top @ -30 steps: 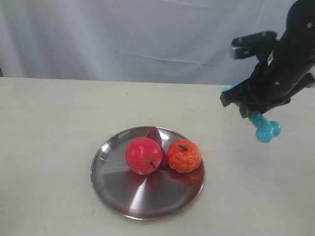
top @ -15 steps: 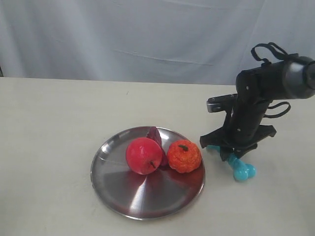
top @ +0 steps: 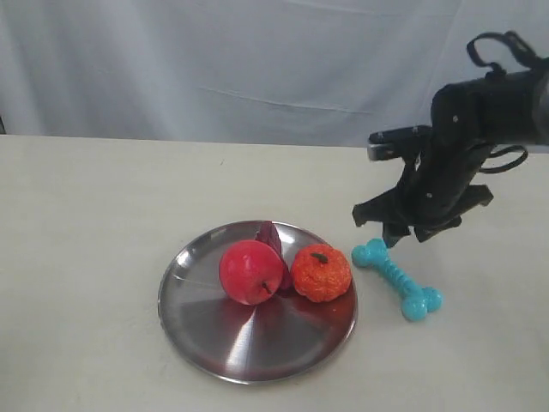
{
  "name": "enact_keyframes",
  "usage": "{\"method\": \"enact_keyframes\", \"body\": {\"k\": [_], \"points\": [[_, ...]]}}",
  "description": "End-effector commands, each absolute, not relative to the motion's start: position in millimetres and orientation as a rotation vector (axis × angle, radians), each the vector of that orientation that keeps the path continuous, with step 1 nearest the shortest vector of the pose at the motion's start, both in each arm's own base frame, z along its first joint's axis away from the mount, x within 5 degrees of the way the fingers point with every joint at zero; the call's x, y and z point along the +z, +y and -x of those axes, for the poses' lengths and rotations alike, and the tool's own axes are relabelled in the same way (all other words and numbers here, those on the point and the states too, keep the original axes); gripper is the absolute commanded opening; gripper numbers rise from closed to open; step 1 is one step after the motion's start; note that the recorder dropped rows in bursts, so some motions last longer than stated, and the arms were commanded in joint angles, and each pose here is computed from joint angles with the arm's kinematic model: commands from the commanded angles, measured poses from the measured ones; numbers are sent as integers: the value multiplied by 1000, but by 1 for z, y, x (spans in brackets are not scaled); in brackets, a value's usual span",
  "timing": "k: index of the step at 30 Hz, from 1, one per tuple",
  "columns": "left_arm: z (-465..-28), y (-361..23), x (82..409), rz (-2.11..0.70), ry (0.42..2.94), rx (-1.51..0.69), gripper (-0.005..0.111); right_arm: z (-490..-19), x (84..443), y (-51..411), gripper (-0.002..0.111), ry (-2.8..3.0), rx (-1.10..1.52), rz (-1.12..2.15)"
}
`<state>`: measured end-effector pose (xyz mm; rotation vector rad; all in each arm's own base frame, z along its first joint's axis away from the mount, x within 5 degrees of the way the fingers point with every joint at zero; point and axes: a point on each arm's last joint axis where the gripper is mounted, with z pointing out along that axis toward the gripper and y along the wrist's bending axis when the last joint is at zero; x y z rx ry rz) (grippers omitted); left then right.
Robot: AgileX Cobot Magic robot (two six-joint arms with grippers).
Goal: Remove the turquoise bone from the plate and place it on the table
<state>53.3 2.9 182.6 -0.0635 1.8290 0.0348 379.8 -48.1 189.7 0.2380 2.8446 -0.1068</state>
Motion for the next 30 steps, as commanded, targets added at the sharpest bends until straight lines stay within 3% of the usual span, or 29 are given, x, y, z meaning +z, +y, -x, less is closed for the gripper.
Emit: {"method": "enact_keyframes", "body": {"k": [1, 7, 15, 21, 30], "points": [[-53, 2, 182, 61, 1825, 25, 0, -364, 254, -47, 28, 2677, -109, -226], [-53, 2, 182, 61, 1825, 25, 0, -323, 343, -42, 1, 2328, -105, -202], [-53, 2, 182, 61, 1825, 25, 0, -220, 422, -28, -1, 1806, -95, -146], [-53, 2, 182, 61, 1825, 25, 0, -142, 441, -19, -1, 1519, -164, -74], [-53, 2, 182, 61, 1825, 25, 0, -57, 413, -10, -1, 1307, -150, -80]]}}
